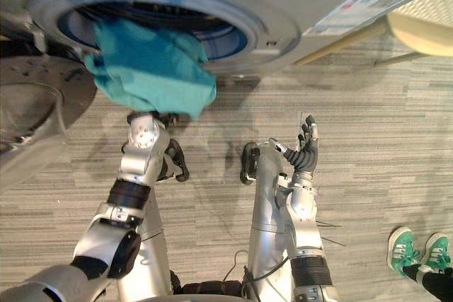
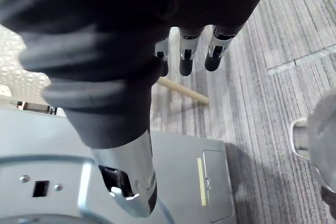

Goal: Pick up the laundry basket with both hands and put the clothes into the washing machine.

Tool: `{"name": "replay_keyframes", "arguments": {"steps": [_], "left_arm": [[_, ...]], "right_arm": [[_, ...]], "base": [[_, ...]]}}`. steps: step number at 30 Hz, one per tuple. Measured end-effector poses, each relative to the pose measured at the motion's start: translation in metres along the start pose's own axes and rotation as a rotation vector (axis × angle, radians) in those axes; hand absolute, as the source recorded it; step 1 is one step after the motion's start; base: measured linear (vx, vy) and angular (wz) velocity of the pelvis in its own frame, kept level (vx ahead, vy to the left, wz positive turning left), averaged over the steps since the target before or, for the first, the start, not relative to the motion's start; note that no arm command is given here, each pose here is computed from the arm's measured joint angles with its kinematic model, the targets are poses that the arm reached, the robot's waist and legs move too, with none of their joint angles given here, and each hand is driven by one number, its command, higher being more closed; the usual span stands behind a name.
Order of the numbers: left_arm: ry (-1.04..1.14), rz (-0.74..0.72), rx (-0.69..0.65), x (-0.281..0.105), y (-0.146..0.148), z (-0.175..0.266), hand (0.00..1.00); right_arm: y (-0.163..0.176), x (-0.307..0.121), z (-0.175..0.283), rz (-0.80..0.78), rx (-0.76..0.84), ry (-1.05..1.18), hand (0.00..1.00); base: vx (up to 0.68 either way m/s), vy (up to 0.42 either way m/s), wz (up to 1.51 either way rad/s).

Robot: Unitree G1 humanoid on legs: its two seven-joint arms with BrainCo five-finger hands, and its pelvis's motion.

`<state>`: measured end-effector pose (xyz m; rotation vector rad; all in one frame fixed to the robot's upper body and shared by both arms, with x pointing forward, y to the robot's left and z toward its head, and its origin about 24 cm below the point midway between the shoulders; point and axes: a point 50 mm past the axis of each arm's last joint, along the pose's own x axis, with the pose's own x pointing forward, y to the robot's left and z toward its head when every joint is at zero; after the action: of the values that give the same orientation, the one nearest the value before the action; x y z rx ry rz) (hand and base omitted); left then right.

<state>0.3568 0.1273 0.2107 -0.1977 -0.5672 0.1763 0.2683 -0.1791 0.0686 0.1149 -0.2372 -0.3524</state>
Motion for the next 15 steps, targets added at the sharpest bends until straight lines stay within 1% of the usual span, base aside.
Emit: {"name": "replay_keyframes", "arguments": {"steps": [2, 4, 5, 7, 8, 10, 12, 15], "left_arm": [[-0.122, -0.003, 0.0, 0.018, -0.003, 0.032, 1.0], [-0.256, 0.001, 0.027, 0.039, -0.002, 0.07, 1.0], [-0.295, 0.005, 0.039, 0.044, -0.001, 0.082, 1.0], [-0.452, 0.022, 0.074, 0.063, 0.004, 0.131, 1.0], [-0.487, 0.026, 0.077, 0.066, 0.003, 0.142, 0.0], [-0.573, 0.045, 0.09, 0.076, 0.002, 0.174, 0.0], [-0.601, 0.07, 0.117, 0.084, 0.006, 0.188, 0.0], [-0.603, 0.087, 0.204, 0.097, 0.004, 0.202, 0.0]], "right_arm": [[-0.002, 0.0, 0.002, -0.009, 0.004, -0.014, 0.0], [-0.008, 0.002, 0.007, -0.032, 0.015, -0.044, 0.0], [-0.008, 0.002, 0.009, -0.033, 0.019, -0.054, 0.0], [-0.008, 0.003, 0.016, -0.027, 0.049, -0.094, 0.0], [-0.008, 0.003, 0.018, -0.022, 0.059, -0.102, 0.0], [-0.011, 0.002, 0.021, -0.024, 0.07, -0.123, 0.0], [-0.01, 0.002, 0.024, -0.014, 0.085, -0.135, 0.0], [-0.01, 0.001, 0.026, 0.018, 0.095, -0.153, 0.0]], "base": [[-0.07, -0.051, 0.01], [-0.08, -0.052, -0.01], [-0.06, -0.048, -0.08], [-0.04, -0.041, -0.11], [-0.01, -0.038, -0.07], [0.03, -0.035, -0.04], [0.04, -0.015, -0.02], [0.03, -0.016, 0.01]]}}
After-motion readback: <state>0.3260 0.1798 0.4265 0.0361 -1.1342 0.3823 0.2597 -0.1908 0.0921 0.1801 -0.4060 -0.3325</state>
